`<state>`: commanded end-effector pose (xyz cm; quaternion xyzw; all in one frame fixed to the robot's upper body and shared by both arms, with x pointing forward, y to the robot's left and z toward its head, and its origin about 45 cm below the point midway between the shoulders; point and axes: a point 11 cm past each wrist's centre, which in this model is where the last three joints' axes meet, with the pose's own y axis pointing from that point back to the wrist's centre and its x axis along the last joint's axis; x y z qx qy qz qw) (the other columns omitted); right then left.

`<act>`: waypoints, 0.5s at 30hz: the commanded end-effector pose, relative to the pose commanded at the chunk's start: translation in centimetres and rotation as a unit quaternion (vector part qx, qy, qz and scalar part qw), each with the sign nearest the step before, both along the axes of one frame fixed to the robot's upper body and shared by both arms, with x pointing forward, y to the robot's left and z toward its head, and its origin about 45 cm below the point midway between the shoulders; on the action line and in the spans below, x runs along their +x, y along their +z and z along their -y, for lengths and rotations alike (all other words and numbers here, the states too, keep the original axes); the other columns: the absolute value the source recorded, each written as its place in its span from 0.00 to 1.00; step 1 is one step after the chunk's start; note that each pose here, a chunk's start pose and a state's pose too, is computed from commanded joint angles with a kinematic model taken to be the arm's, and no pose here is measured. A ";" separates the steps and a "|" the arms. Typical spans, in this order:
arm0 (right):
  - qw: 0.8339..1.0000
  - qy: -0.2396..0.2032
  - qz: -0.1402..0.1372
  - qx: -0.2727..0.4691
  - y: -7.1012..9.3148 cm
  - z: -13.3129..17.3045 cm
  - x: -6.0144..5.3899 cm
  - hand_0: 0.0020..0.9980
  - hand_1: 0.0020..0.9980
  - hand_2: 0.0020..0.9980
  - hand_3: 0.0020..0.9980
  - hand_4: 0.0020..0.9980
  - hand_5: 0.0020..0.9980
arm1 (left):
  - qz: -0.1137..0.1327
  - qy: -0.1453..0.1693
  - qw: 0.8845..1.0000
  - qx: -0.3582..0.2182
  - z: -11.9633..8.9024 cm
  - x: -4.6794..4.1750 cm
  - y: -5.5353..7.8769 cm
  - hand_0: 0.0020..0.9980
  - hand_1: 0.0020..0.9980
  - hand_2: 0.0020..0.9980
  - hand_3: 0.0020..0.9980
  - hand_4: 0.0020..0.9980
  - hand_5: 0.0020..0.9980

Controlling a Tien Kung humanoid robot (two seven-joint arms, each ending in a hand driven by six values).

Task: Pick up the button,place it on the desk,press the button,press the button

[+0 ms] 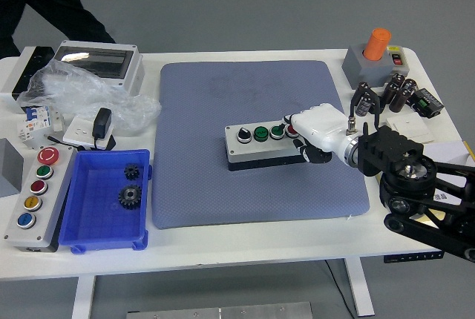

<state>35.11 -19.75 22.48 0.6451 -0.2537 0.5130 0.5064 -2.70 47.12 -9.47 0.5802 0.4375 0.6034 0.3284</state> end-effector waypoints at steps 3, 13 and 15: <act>1.000 0.001 -0.003 0.000 -0.3 -0.2 0.0 0.44 0.34 0.23 0.77 0.38 0.00 | 0.000 0.000 1.000 0.000 0.0 -0.02 0.0 0.66 0.69 0.61 0.64 0.63 0.34; 1.000 -0.003 -0.014 -0.002 -1.6 -0.2 0.4 0.43 0.33 0.22 0.77 0.38 0.00 | 0.001 -0.001 1.000 0.000 0.0 0.11 0.0 0.66 0.69 0.61 0.64 0.63 0.34; 1.000 -0.003 -0.016 -0.003 -1.7 -0.2 0.4 0.43 0.33 0.22 0.77 0.38 0.00 | 0.001 -0.001 1.000 0.000 0.0 0.10 0.0 0.66 0.69 0.61 0.64 0.63 0.34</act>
